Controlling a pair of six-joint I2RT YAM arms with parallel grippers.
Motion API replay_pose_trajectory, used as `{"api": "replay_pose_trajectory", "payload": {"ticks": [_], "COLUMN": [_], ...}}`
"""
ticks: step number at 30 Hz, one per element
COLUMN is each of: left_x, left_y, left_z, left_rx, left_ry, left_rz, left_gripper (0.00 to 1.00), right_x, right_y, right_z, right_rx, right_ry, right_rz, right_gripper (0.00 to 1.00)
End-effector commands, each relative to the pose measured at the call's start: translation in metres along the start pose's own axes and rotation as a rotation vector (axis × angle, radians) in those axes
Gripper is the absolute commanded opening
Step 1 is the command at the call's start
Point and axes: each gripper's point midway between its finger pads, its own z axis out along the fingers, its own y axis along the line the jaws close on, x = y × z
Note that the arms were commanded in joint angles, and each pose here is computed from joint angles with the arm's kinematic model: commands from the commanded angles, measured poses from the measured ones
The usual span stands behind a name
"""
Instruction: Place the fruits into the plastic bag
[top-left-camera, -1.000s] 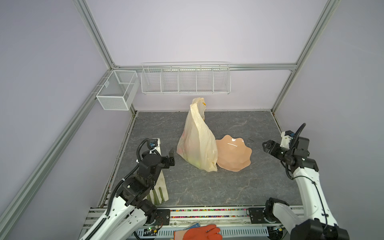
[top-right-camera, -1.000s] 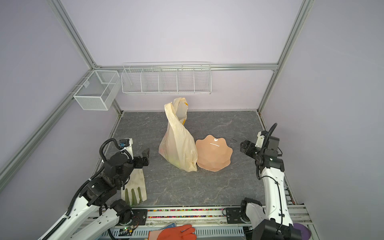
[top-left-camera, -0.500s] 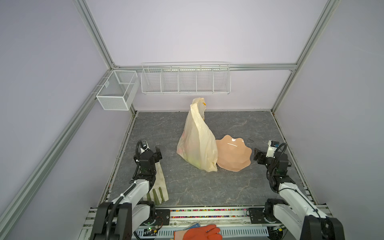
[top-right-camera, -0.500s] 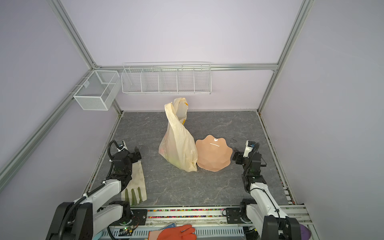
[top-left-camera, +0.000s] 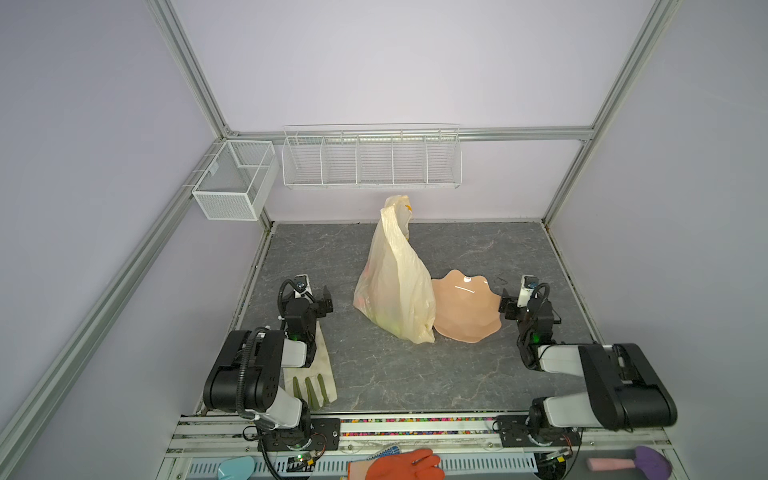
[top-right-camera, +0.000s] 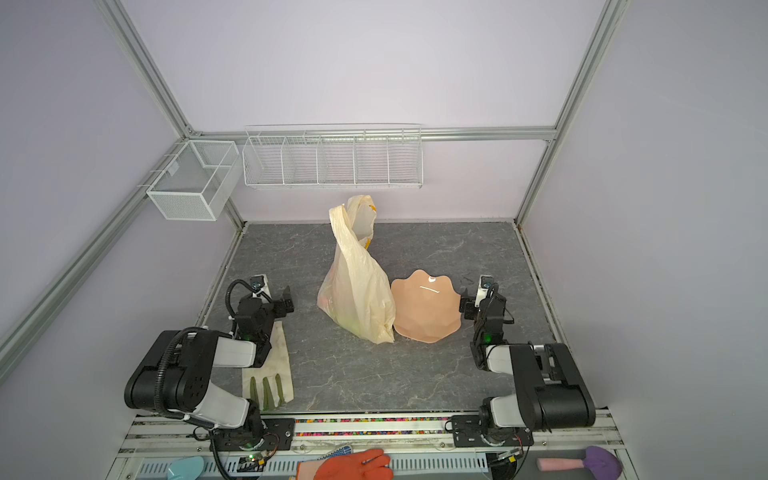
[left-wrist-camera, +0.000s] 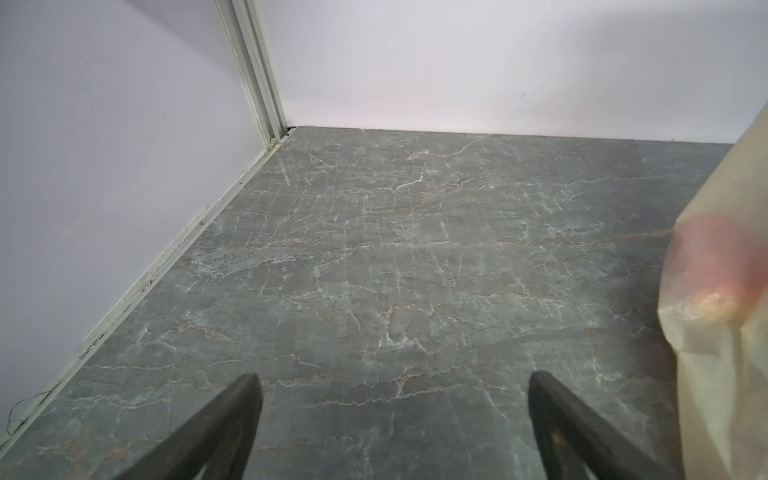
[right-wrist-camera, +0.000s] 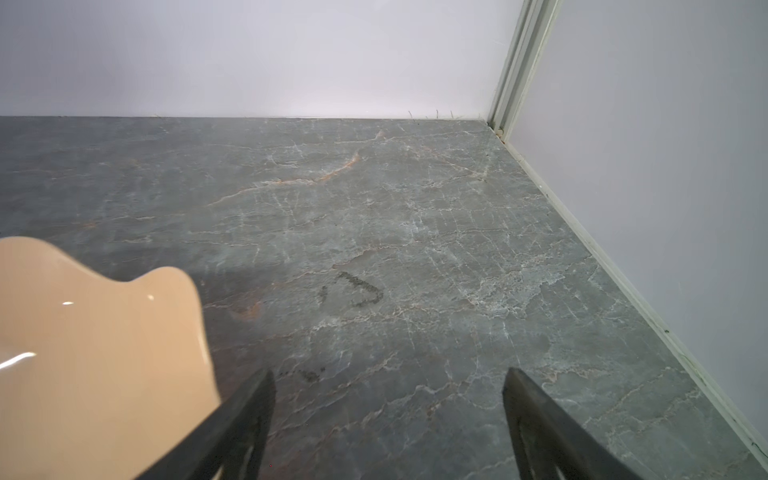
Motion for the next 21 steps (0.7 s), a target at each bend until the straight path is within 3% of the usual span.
{"api": "replay_pose_trajectory", "payload": {"ticks": [1, 3, 21], "left_x": [-0.0209, -0.0186, -0.0194], "left_y": [-0.0024, -0.0006, 0.004], "left_z": [0.0104, 0.0135, 0.0153], "left_rx": [0.025, 0.024, 0.006], "left_ry": [-0.035, -0.007, -0.006], "left_rz": [0.01, -0.001, -0.015], "left_gripper": [0.99, 0.99, 0.99], "right_x": [-0.017, -0.0167, -0.0169], "right_y": [-0.0219, -0.0197, -0.0162], "right_z": [0.0105, 0.0151, 0.0192], "right_rx": [0.086, 0.079, 0.088], "right_ry": [-0.064, -0.004, 0.001], "right_rz": [0.043, 0.042, 0.016], "right_gripper": [0.89, 0.89, 0.89]}}
